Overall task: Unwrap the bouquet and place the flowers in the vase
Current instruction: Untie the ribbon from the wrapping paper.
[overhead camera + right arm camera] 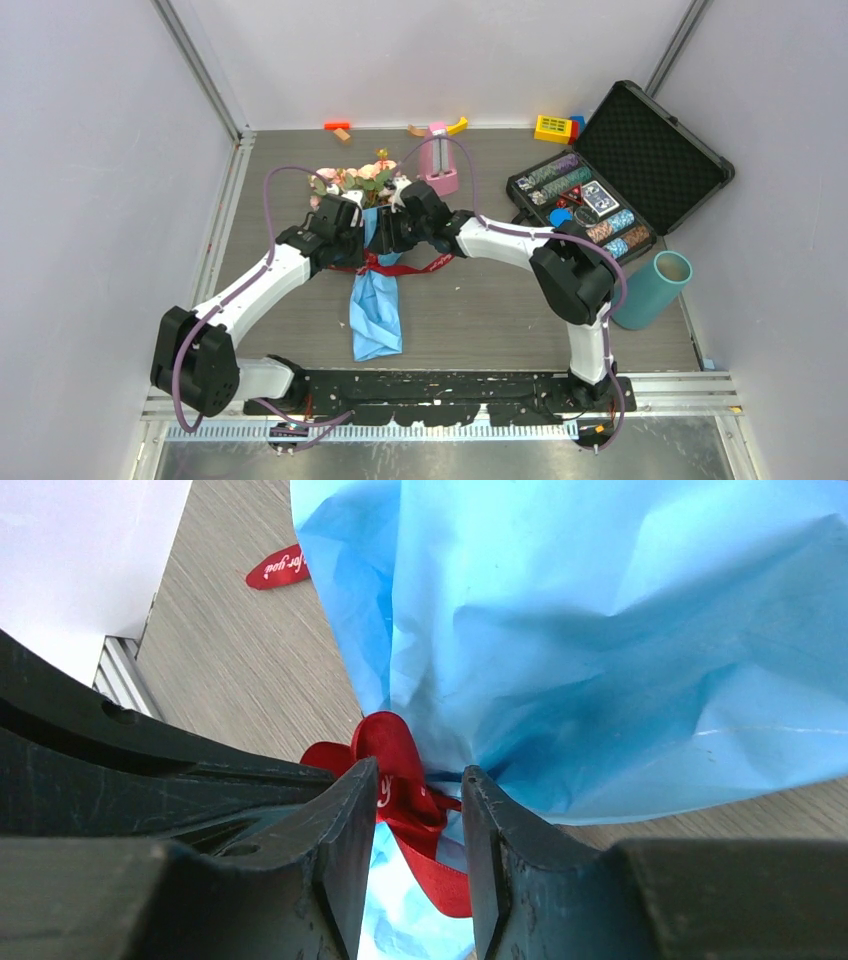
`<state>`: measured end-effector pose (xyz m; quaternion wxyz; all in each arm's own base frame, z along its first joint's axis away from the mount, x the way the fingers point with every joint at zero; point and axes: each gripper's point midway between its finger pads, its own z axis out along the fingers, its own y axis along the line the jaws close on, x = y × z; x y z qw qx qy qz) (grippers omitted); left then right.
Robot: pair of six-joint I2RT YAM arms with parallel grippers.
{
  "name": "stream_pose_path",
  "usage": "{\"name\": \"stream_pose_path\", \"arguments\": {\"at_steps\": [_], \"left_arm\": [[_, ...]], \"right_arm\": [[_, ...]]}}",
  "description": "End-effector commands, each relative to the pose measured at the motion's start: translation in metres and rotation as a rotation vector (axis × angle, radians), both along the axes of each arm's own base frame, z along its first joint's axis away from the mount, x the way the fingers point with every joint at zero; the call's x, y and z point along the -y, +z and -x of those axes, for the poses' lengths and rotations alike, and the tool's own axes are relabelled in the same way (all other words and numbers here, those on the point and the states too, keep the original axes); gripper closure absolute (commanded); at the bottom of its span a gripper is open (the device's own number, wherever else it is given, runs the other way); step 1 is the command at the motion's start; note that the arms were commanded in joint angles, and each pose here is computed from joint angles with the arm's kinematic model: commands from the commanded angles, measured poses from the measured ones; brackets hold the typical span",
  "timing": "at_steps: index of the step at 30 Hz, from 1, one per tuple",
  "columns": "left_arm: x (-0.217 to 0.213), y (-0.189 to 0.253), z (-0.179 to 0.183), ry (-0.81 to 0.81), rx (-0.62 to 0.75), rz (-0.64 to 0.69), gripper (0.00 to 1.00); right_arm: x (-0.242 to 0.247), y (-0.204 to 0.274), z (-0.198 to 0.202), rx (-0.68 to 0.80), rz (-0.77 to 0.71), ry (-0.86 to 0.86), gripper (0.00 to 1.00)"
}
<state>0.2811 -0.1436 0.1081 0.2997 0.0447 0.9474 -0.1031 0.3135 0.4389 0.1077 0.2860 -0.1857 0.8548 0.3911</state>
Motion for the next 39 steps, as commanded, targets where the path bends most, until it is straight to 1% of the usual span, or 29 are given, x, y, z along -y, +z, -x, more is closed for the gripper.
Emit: {"name": "stream_pose_path", "arguments": {"at_steps": [1,8,11,16,17,23,33,35,36,39], "left_arm": [[0.002,0.008,-0.002,0.002,0.026,0.011,1.0],[0.002,0.007,-0.001,0.001,0.021,0.012,1.0],[0.002,0.007,-0.001,0.0,0.021,0.011,1.0],[0.0,0.007,-0.001,-0.001,0.023,0.002,1.0],[0.0,0.007,-0.001,0.001,0.022,-0.001,0.97],[-0.002,0.006,0.001,0.002,0.017,-0.005,0.83],[-0.004,0.005,0.006,0.01,0.01,-0.004,0.72],[-0.005,0.005,0.007,0.012,0.01,-0.006,0.72],[-0.005,0.005,0.007,0.012,0.01,-0.007,0.75],[-0.006,0.004,0.009,0.016,0.004,-0.007,0.86]], "right_arm": [[-0.019,0.016,-0.001,0.026,-0.067,0.03,0.6],[-0.026,0.014,0.002,0.014,-0.075,0.052,0.69],[-0.027,0.014,0.003,0.01,-0.08,0.058,0.77],[-0.026,0.02,0.003,0.021,-0.094,0.055,0.97],[-0.025,0.022,0.003,0.028,-0.097,0.052,0.99],[-0.021,0.025,0.003,0.044,-0.1,0.034,1.0],[-0.019,0.025,0.003,0.047,-0.1,0.03,1.0],[-0.019,0.025,0.003,0.048,-0.101,0.03,1.0],[-0.019,0.025,0.003,0.047,-0.101,0.029,1.0],[-0.018,0.026,0.002,0.052,-0.1,0.02,1.0]]}}
